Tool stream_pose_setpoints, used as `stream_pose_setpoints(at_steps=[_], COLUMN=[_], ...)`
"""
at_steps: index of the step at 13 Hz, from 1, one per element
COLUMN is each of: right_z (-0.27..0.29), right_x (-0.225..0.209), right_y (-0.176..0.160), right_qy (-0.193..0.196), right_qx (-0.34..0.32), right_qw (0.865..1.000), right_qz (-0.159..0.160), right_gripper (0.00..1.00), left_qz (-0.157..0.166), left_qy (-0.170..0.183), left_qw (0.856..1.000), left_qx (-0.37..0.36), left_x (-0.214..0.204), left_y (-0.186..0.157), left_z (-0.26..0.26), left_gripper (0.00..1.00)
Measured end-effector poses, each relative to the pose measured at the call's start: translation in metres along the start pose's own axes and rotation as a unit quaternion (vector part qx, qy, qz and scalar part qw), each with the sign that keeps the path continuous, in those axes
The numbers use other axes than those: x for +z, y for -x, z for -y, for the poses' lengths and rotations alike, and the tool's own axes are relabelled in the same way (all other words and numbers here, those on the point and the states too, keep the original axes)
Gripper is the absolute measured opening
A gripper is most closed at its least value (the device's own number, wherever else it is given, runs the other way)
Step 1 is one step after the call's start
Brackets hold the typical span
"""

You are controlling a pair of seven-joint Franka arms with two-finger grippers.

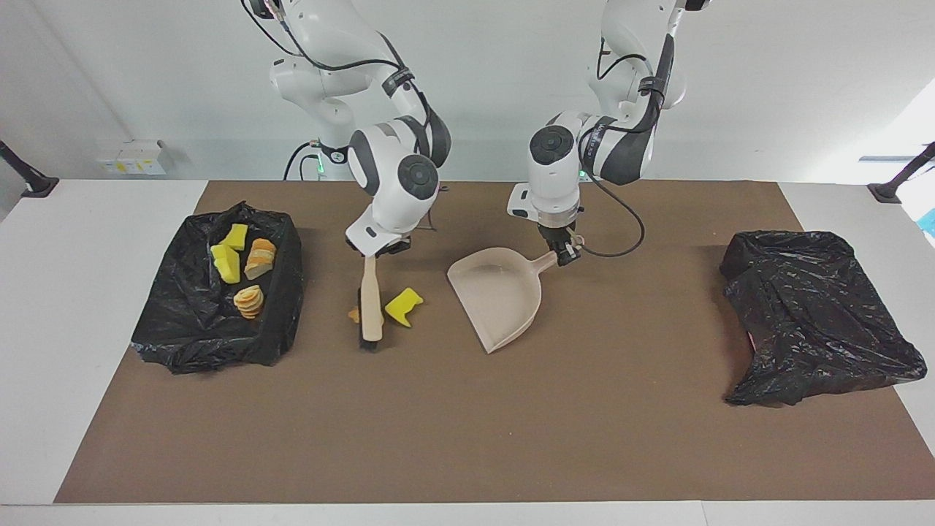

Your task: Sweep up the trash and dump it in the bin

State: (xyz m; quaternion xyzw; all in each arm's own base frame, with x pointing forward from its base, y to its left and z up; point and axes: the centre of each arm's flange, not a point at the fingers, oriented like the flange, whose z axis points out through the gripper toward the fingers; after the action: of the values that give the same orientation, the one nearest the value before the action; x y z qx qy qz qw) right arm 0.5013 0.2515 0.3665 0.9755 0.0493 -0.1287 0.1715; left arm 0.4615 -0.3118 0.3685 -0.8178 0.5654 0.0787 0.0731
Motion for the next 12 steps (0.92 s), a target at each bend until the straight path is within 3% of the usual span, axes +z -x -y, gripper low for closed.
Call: stream_pose_setpoints(at_steps=[7, 9, 12], right_z=[0.066, 0.050, -0.019], right_x=[-0.043, -0.064, -0.073], right_y=[0.024, 0.016, 0.000], right_qy=[-0.105, -0.117, -0.113], right_qx=[-0.024, -0.011, 0.038], right_qw=[0.994, 0.993, 0.993], right_qz=[0.018, 0.007, 0.020], right_gripper=[0.26, 0.26, 0.26], left_qz=[0.000, -0.001, -0.002], left_qy=[-0.001, -0.001, -0.001], left_qw=[1.000, 1.000, 1.000], left_qx=[0.003, 0.003, 0.003], left_x=[0.009, 0.010, 0.010], left_y=[-0.003, -0.002, -0.002], left_z=[-0.011, -0.011, -0.011], left_gripper=[0.31, 0.31, 0.31])
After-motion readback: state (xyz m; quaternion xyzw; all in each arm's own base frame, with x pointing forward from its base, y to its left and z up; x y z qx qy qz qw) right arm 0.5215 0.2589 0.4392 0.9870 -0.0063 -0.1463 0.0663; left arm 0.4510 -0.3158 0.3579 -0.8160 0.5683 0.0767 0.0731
